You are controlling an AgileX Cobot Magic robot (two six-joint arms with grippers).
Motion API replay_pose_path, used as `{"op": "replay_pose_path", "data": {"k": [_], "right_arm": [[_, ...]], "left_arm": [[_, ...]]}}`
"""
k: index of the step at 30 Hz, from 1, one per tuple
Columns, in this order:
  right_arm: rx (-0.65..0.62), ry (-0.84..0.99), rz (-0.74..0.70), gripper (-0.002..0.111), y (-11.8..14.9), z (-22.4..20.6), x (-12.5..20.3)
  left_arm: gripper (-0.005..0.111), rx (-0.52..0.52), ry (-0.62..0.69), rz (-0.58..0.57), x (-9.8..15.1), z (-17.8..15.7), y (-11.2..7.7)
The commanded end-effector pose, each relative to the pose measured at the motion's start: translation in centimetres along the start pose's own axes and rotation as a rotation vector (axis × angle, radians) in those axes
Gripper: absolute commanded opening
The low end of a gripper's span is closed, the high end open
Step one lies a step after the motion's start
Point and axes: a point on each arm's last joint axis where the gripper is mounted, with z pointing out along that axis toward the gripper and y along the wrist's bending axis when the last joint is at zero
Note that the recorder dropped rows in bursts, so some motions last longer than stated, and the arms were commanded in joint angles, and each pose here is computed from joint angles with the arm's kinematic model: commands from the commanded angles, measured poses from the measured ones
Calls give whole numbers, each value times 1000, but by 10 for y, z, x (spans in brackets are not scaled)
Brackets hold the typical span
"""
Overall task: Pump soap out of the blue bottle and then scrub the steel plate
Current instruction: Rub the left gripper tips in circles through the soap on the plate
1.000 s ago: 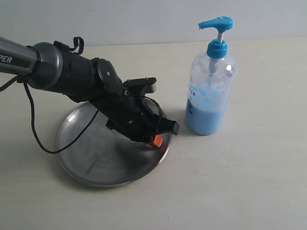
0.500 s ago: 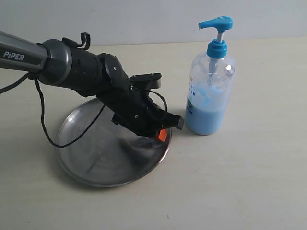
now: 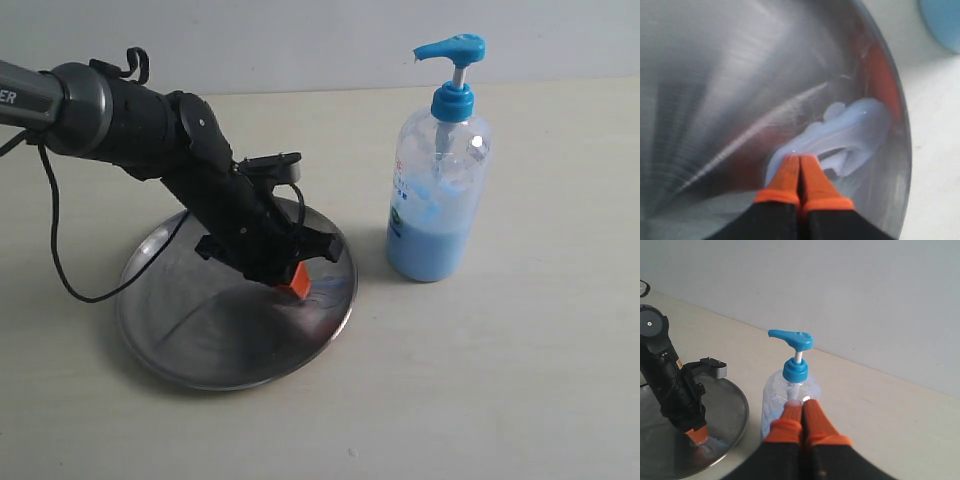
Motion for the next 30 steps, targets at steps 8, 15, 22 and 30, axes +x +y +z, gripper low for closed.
{"op": "replay_pose_path", "data": {"k": [8,15,22,30], "right_arm": [[-1,-10,8,0,0,0,0],[-1,-10,8,0,0,0,0],[-1,-10,8,0,0,0,0],[-2,-12,8,0,0,0,0]], "left_arm": [[0,-23,133,68,12,-12,0],[0,-11,122,89,14,-7,-14],[0,-26,0,115,7,0,-27],[0,0,-133,44,-4,4,-33]]}}
